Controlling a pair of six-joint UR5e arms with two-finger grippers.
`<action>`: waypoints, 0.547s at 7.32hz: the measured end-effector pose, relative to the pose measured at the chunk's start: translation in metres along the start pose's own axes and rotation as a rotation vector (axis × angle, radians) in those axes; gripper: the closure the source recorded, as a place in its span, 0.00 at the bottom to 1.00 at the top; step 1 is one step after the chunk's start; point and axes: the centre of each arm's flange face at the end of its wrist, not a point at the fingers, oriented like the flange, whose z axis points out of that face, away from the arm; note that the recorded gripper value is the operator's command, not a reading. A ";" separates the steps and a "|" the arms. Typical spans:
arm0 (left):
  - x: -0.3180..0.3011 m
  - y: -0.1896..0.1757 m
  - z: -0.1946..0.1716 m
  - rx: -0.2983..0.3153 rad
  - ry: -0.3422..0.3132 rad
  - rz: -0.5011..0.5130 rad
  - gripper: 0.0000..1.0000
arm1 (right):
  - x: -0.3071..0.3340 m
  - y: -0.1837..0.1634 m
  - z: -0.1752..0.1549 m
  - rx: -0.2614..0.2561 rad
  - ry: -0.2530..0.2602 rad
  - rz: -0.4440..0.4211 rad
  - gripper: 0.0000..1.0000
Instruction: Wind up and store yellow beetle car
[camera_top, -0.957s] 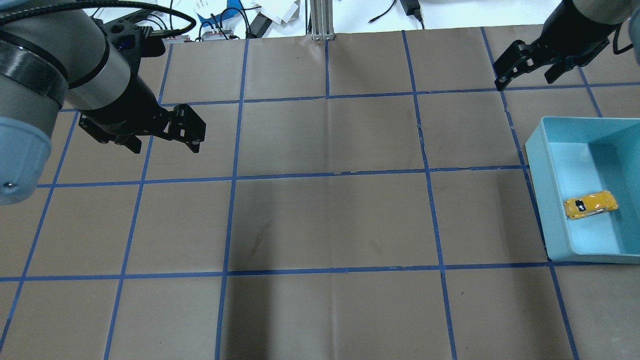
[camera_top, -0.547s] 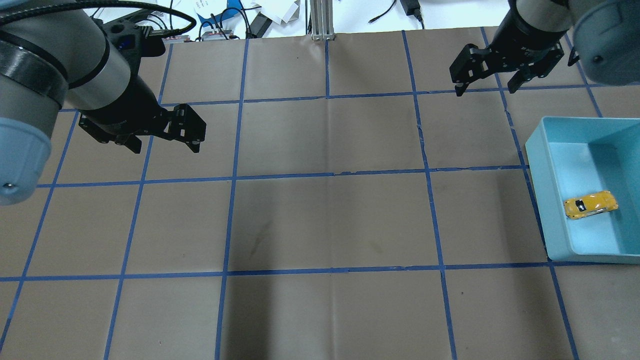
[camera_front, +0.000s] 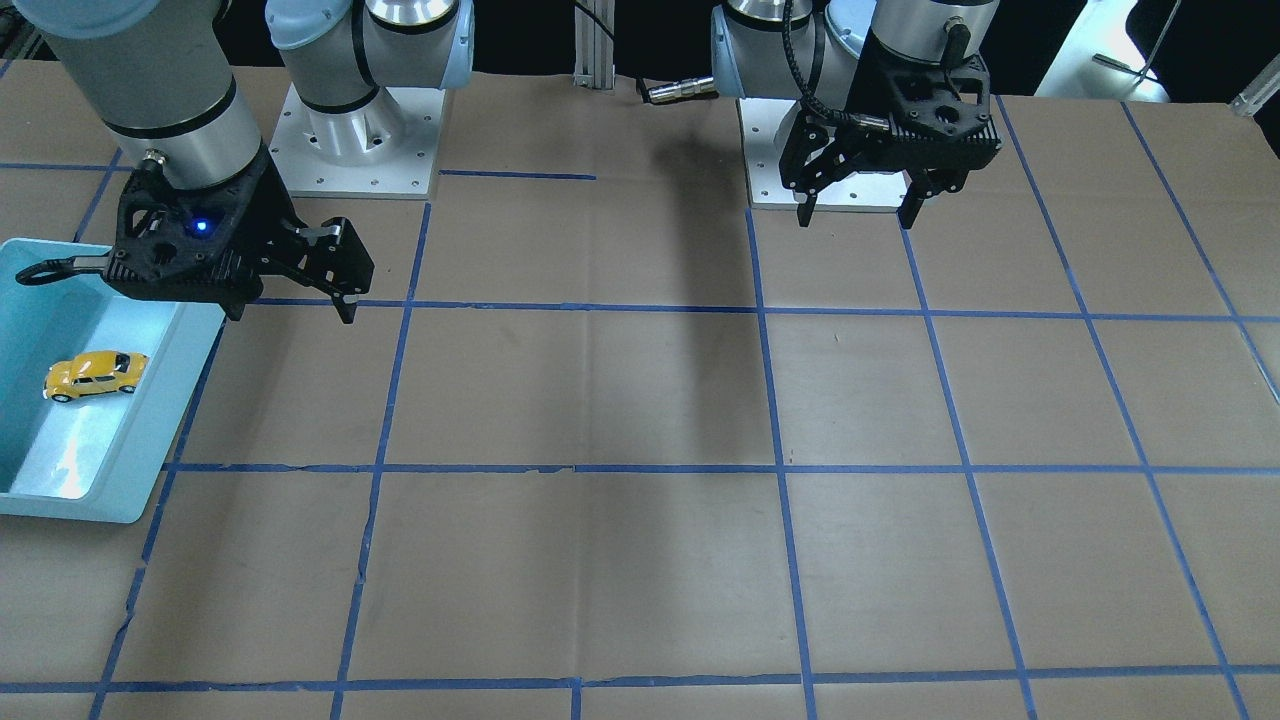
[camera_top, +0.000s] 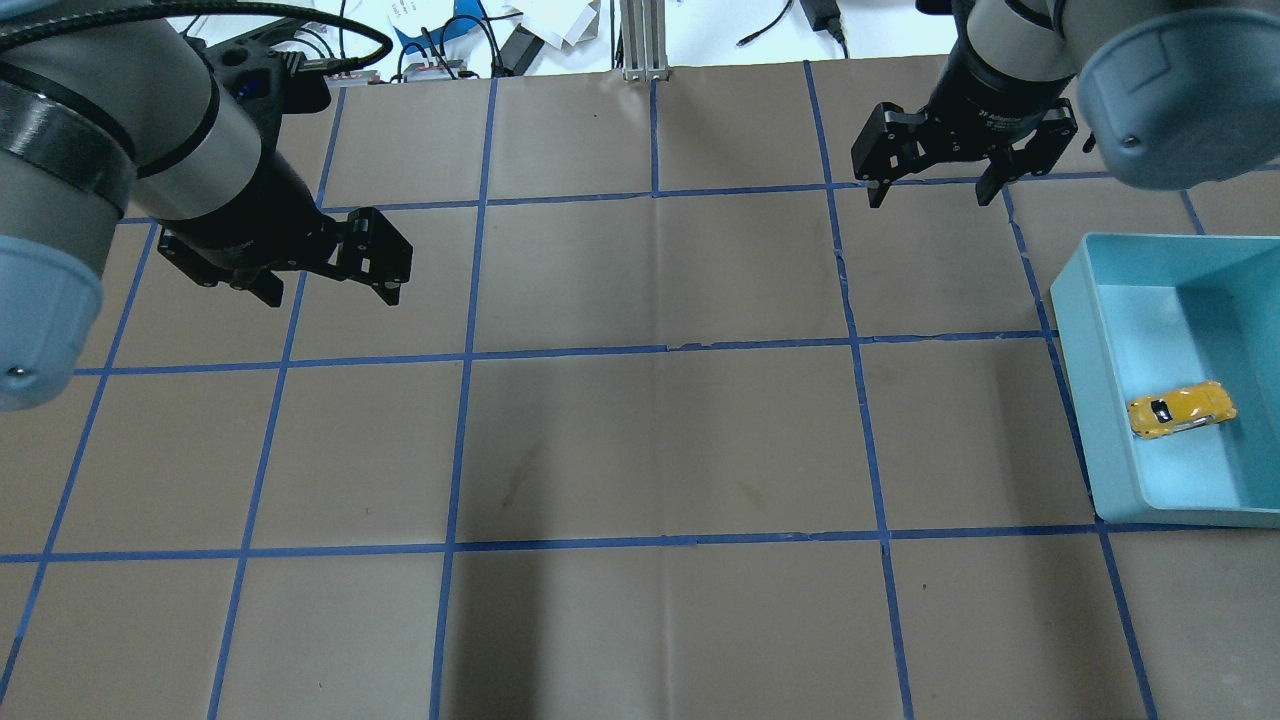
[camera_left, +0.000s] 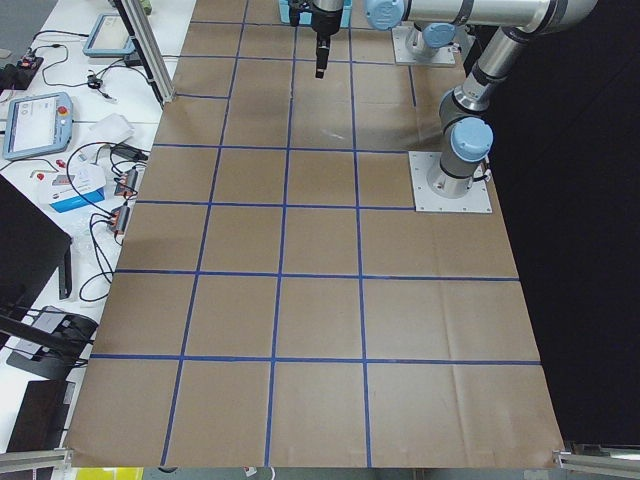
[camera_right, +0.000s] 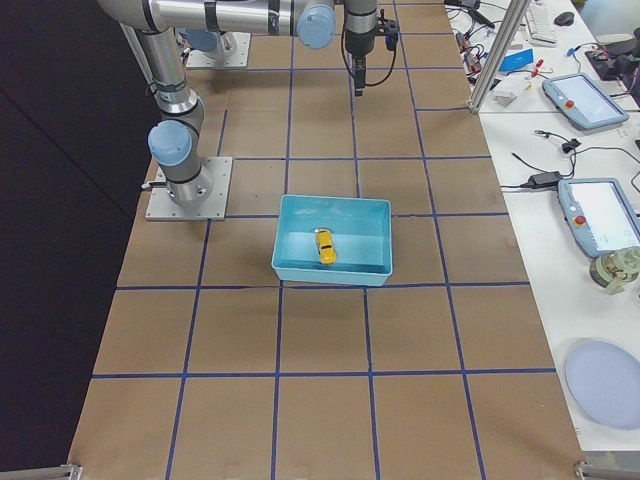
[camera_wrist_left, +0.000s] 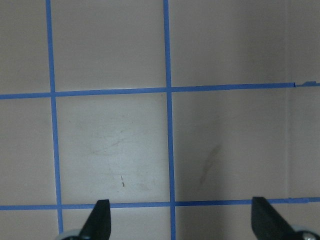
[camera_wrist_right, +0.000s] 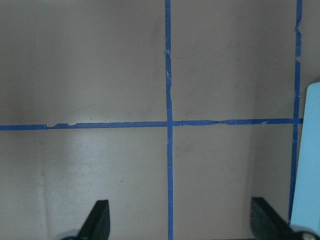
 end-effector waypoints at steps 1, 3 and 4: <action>0.000 0.000 0.000 0.000 0.000 0.000 0.00 | 0.001 0.000 0.000 0.000 0.012 -0.002 0.00; 0.000 0.000 0.000 0.002 0.000 0.003 0.00 | 0.001 0.000 -0.001 0.003 0.018 -0.003 0.00; 0.000 0.000 0.000 0.003 0.000 0.005 0.00 | 0.001 0.000 0.000 0.001 0.020 -0.004 0.00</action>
